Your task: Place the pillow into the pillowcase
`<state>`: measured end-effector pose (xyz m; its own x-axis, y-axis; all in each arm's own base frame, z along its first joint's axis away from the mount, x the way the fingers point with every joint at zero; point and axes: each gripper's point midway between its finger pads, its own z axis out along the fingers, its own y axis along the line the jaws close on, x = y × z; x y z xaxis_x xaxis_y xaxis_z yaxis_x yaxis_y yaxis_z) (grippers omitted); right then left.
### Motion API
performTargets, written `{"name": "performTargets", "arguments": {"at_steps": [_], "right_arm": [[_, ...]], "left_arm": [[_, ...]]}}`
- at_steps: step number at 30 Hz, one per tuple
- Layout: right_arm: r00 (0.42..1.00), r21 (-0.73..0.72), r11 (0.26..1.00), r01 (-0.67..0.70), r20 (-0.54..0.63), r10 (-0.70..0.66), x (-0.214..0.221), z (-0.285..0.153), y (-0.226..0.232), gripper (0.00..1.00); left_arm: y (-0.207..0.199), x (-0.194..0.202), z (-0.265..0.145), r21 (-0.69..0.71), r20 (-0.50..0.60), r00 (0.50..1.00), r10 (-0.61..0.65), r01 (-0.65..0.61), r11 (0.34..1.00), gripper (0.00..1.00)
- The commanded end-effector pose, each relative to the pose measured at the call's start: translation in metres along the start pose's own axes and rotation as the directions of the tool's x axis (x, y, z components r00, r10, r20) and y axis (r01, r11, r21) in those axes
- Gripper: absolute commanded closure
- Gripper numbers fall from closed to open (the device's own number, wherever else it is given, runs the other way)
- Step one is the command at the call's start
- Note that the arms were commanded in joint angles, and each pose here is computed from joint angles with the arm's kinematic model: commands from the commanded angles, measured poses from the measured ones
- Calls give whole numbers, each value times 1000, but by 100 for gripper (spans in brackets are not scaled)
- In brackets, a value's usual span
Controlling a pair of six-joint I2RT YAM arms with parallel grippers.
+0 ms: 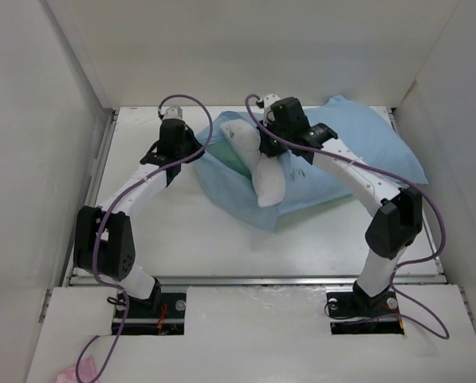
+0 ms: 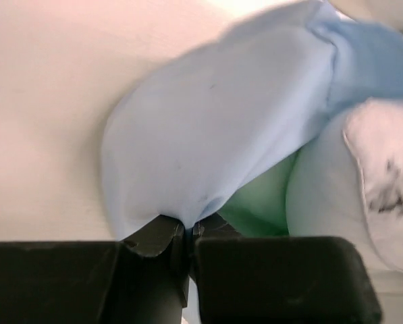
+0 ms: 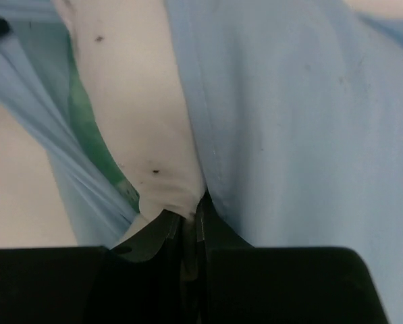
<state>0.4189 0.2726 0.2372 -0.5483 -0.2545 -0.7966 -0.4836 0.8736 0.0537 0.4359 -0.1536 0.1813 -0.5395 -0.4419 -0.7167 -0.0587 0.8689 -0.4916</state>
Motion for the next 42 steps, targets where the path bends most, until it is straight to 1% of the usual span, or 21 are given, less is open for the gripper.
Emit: {"name": "performTargets", "arguments": {"at_steps": [1,5,8,10,12,14,15,19,21,22,25,26,27,30,33,34,36,37,38,41,42], "right_arm": [[995,173,981,88,-66,-78,33,-3,-51,100],[977,13,980,201,-69,-200,51,-2,-18,100],[964,-42,968,249,-81,-252,56,12,-1,100],[931,-105,942,318,-153,-331,77,26,11,100],[918,-138,930,342,-161,-361,88,28,21,100],[911,-164,913,373,-120,-394,87,20,24,100],[902,-221,898,381,-123,-413,103,15,30,100],[900,-350,848,398,-31,-435,100,-3,54,100],[890,-404,828,390,-67,-451,110,15,60,100],[887,-414,817,402,-44,-459,96,20,65,100],[848,-456,791,408,-132,-513,118,68,64,100],[853,-446,790,420,-103,-511,105,67,65,100],[840,-462,783,415,-137,-526,118,83,64,100],[852,-511,767,387,-120,-510,121,99,67,100],[907,-370,873,317,-151,-393,108,123,44,100],[952,-286,929,233,-129,-278,92,135,42,100],[990,-86,989,123,-63,-129,54,145,11,100],[998,-49,997,58,-3,-58,33,146,10,100],[994,-12,995,-101,34,101,19,146,1,100],[949,-58,961,-272,148,278,-24,138,-11,100],[947,-94,959,-266,158,278,-31,136,-6,100]], "left_arm": [[36,-54,-14,-129,119,993,-7,22,991,100],[48,-76,-9,-138,138,990,-33,52,989,100],[35,-80,-11,-88,123,992,-22,33,996,100],[23,-91,-13,-44,145,989,-13,19,999,100],[14,-106,-14,-49,168,986,-8,17,999,100],[20,-120,-11,-108,202,979,4,18,994,100],[14,-131,-4,-102,211,978,4,18,995,100],[-3,-159,0,-65,236,972,-12,28,997,100],[-14,-162,-2,-37,241,971,1,9,999,100],[-28,-167,-12,-9,264,964,17,-15,1000,100],[-43,-175,-33,16,305,952,36,-43,999,100],[-46,-178,-39,23,316,948,34,-44,999,100],[-49,-183,-45,34,334,942,32,-46,998,100],[-54,-196,-59,32,372,928,37,-52,998,100],[-69,-193,-69,86,358,932,49,-85,993,100],[-72,-189,-72,109,352,934,60,-105,988,100],[-81,-174,-84,138,343,936,75,-129,982,100],[-75,-158,-79,131,314,946,82,-129,983,100],[-78,-145,-80,148,292,952,89,-137,979,100],[-55,-109,-83,95,222,971,91,-115,989,100],[-46,-103,-84,69,215,972,93,-110,992,100]]}}
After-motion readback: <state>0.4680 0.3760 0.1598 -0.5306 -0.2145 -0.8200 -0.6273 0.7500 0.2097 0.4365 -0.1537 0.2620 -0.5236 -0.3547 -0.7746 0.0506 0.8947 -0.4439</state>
